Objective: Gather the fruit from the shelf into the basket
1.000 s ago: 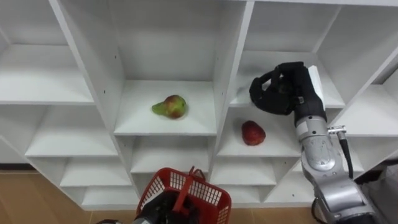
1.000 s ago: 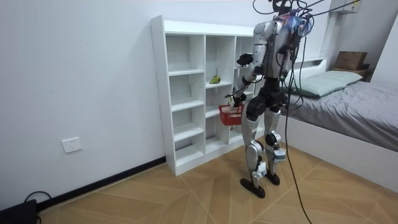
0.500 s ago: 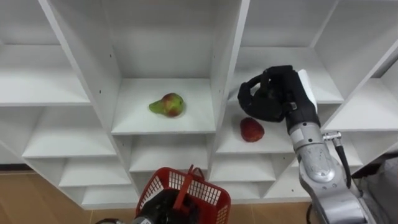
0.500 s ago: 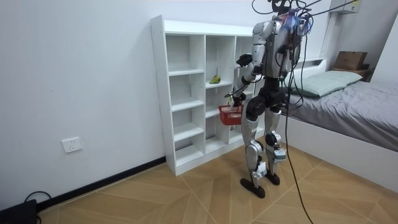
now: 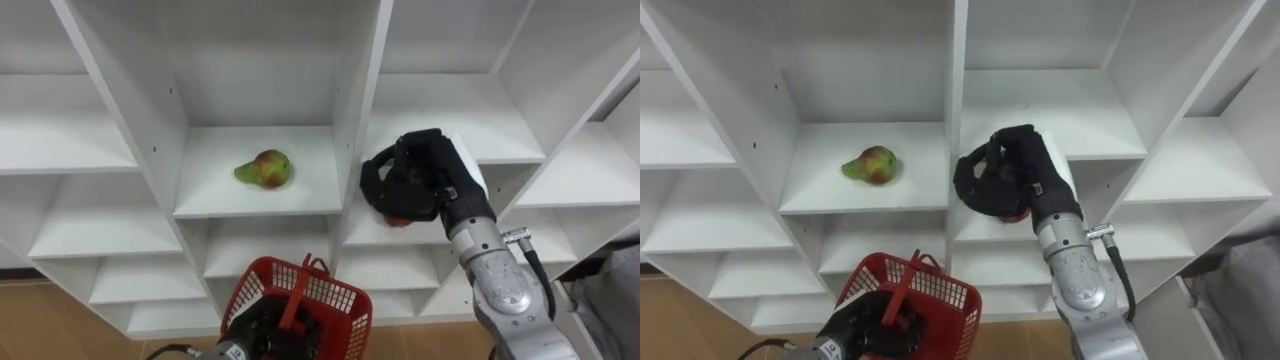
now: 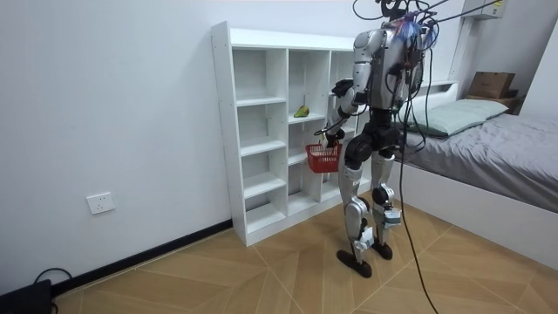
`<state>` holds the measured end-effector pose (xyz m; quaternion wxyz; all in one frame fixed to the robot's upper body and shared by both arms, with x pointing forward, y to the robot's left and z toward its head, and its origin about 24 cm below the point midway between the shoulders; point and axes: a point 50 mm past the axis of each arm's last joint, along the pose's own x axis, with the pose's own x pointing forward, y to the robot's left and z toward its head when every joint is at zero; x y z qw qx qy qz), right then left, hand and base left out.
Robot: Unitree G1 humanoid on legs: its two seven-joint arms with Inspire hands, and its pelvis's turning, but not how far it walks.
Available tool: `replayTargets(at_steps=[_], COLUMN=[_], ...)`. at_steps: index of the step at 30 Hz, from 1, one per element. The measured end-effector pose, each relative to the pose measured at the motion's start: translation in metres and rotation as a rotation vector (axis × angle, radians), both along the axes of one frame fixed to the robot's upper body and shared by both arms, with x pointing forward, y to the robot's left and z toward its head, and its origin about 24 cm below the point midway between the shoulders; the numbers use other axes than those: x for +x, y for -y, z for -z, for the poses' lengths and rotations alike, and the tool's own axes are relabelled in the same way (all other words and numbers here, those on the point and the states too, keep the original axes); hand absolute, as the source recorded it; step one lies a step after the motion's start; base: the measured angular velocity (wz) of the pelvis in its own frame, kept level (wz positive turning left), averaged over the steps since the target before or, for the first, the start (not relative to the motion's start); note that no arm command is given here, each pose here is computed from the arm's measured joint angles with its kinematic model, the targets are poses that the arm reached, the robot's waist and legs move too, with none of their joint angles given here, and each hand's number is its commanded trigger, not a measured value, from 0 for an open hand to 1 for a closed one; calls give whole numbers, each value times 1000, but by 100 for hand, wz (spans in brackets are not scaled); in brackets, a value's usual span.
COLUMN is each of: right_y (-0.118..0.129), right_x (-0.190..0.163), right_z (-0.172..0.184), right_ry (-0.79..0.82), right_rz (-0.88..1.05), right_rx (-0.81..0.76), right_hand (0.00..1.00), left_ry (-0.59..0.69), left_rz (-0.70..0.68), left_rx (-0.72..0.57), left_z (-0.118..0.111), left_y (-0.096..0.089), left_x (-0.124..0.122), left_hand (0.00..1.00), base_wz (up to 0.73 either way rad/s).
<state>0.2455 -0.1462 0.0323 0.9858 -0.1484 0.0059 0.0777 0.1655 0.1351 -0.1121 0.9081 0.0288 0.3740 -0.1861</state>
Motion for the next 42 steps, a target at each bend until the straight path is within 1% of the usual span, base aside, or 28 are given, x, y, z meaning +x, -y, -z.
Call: replayTargets(at_steps=[10,13,17,19,24,27,32,42], right_y=[-6,-9,-10,-10,-7,-5,1,1], right_x=[-9,-11,-13,-15,-33,-39,-47,-52], right_z=[9,11,13,19,58,70,90,98], right_ry=[-58,-86,-112,-144,-334,-393,-493,-539], right_rz=[-47,-77,-76,-75,-69,-69,-31,-57], right_rx=[24,54,131,157,187,202,243,251], right_hand=[100,100,100,100,100,100,100,100], left_ry=[7,9,14,13,38,60,56,55], left_rz=[-19,-29,-30,-29,-22,-15,-39,-38], left_rx=[12,13,14,13,1,-13,-39,-21], left_z=[0,-1,-1,-1,-6,-11,-11,-11], left_y=[0,0,-1,-1,2,4,4,-2], left_x=[1,2,4,4,8,12,13,13], left_hand=[100,100,100,100,100,100,100,100], base_wz=[-5,-7,0,0,0,0,-1,-6])
